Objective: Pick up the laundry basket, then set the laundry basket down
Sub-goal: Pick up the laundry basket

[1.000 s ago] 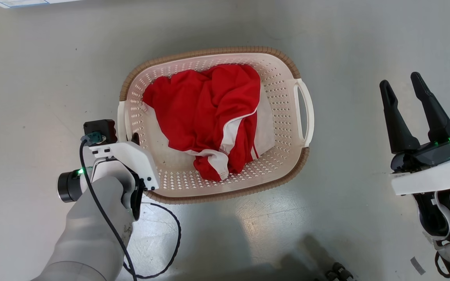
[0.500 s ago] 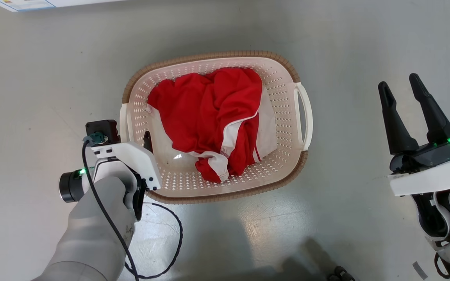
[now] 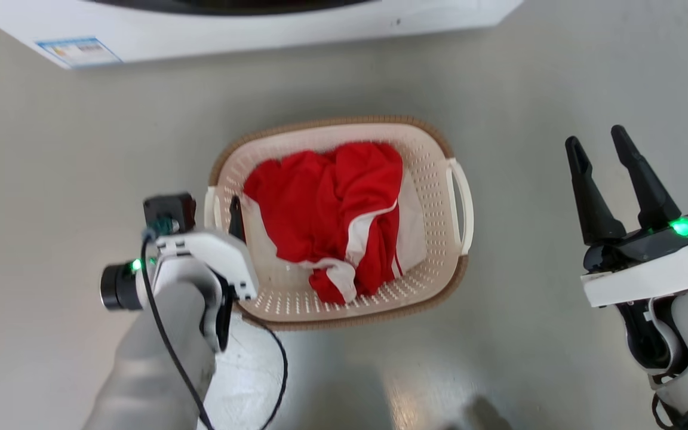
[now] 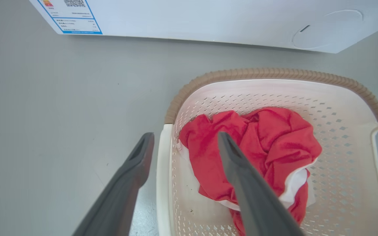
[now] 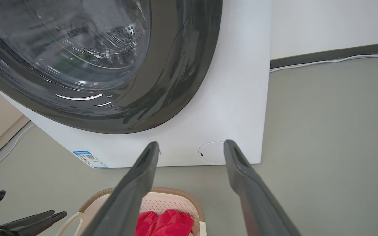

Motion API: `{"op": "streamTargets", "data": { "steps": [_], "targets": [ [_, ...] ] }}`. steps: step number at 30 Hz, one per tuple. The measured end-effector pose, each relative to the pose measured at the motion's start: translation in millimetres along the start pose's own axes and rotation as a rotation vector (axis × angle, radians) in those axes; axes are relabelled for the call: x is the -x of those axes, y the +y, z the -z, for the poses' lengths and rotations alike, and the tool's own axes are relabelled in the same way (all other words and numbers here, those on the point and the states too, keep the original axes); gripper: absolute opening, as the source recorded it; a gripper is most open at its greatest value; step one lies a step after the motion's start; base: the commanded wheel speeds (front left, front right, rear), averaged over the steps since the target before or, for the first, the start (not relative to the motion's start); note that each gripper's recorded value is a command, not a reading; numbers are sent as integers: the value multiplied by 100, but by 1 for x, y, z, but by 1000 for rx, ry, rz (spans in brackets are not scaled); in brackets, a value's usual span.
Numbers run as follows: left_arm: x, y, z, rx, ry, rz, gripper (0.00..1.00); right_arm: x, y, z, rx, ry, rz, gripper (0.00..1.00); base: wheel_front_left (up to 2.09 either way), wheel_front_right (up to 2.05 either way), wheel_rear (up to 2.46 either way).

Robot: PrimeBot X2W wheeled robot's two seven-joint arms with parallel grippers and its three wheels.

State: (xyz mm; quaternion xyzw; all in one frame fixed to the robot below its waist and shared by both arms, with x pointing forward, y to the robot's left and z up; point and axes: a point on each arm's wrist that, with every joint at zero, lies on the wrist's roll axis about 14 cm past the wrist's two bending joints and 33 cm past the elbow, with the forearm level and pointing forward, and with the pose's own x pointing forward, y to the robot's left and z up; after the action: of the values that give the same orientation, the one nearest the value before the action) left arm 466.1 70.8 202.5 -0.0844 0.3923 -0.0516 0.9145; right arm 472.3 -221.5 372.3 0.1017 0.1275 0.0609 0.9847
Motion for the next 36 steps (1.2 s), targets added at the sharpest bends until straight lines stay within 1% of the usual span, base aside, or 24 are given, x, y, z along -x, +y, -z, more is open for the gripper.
{"op": "streamTargets", "data": {
  "steps": [5, 12, 24, 32, 36],
  "targets": [
    [27, -3, -23, -32, -101, 13, 100, 8, 10, -22, -4, -50, -13, 100, 0, 0, 0],
    [76, -10, -72, -61, -300, 33, 100, 36, 21, -40, -5, -89, -16, 100, 0, 0, 0],
    [171, -10, -113, -70, -549, 46, 100, 80, 41, -81, 1, -214, -30, 100, 0, 0, 0],
    [219, -1, -139, -62, -701, 25, 100, 98, 54, -97, -6, -280, -39, 100, 0, 0, 0],
    [239, 0, -144, -62, -753, 31, 100, 107, 54, -104, -5, -307, -26, 100, 0, 0, 0]
  ]
}}
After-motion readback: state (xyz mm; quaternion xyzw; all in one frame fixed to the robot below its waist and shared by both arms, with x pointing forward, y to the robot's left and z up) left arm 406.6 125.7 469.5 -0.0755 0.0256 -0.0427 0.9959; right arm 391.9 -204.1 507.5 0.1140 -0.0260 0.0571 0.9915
